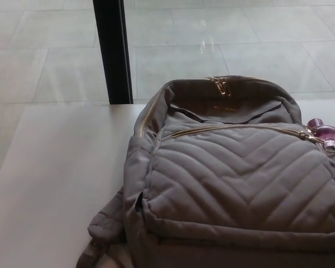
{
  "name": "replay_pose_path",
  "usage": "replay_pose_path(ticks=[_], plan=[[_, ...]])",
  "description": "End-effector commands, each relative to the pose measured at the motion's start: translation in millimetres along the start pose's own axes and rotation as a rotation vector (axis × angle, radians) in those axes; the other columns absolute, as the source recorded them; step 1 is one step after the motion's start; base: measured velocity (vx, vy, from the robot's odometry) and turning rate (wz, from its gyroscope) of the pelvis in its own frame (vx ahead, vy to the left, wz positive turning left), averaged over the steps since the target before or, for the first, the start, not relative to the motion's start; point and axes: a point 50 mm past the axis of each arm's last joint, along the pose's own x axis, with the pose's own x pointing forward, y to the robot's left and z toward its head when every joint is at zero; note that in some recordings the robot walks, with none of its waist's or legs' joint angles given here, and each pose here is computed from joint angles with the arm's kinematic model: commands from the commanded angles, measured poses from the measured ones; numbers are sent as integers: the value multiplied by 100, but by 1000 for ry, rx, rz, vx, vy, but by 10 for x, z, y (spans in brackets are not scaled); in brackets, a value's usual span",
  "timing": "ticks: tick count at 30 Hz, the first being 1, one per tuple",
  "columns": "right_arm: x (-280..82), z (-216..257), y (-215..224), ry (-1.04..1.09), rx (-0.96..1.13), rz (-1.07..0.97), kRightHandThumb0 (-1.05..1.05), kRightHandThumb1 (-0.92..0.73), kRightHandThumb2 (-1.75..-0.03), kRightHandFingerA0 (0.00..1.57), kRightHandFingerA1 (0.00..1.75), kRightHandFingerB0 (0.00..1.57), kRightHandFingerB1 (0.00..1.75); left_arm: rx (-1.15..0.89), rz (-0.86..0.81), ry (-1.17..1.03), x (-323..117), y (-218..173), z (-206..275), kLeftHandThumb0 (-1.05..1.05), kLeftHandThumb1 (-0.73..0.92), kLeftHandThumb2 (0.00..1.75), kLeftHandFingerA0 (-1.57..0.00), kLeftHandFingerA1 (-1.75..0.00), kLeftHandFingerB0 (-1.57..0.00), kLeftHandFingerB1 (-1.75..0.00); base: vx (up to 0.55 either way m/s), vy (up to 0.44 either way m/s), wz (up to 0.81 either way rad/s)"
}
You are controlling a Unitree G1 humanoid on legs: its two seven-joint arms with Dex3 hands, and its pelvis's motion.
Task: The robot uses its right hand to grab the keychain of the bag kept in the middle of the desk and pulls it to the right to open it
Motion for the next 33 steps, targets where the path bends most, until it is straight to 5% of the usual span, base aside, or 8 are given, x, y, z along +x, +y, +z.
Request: replay_pose_path(ticks=[1,16,19,20,25,28,29,33], plan=[[-16,68,80,-75,-46,98,-55,-54,-86,67,73,27,50,41,35,37,-41,95,-68,-81,92,76,-62,-54,-46,-47,23,-6,7],[-56,22,236,-16,-423,313,-59,-70,-61,62,58,40,38,60,3,44,-38,82,-63,-83,92,78,-62,-55,-47,-48,0,0,0],[-58,21,238,-14,-422,327,-60,-55,-94,56,68,33,52,65,4,53,-36,83,-67,-83,92,77,-65,-56,-47,-49,0,0,0],[-69,31,236,-18,-433,337,-60,-71,-61,60,60,41,40,57,-3,53,-38,86,-68,-82,92,77,-63,-56,-46,-48,0,0,0],[-57,58,244,-18,-430,344,-61,-69,-61,61,62,46,40,33,-7,45,-35,85,-55,-81,92,78,-63,-56,-43,-45,0,0,0],[-83,68,253,-12,-466,378,-60,-58,-95,55,68,32,53,57,-3,50,-36,90,-57,-84,92,79,-58,-53,-42,-47,0,0,0],[-78,66,251,0,-474,357,-63,-70,-61,65,57,44,38,56,-3,52,-35,90,-57,-85,92,79,-59,-54,-42,-47,0,0,0],[-53,55,257,9,-467,362,-63,-70,-62,64,58,42,39,53,-12,43,-39,88,-56,-83,92,78,-61,-57,-43,-49,0,0,0]])
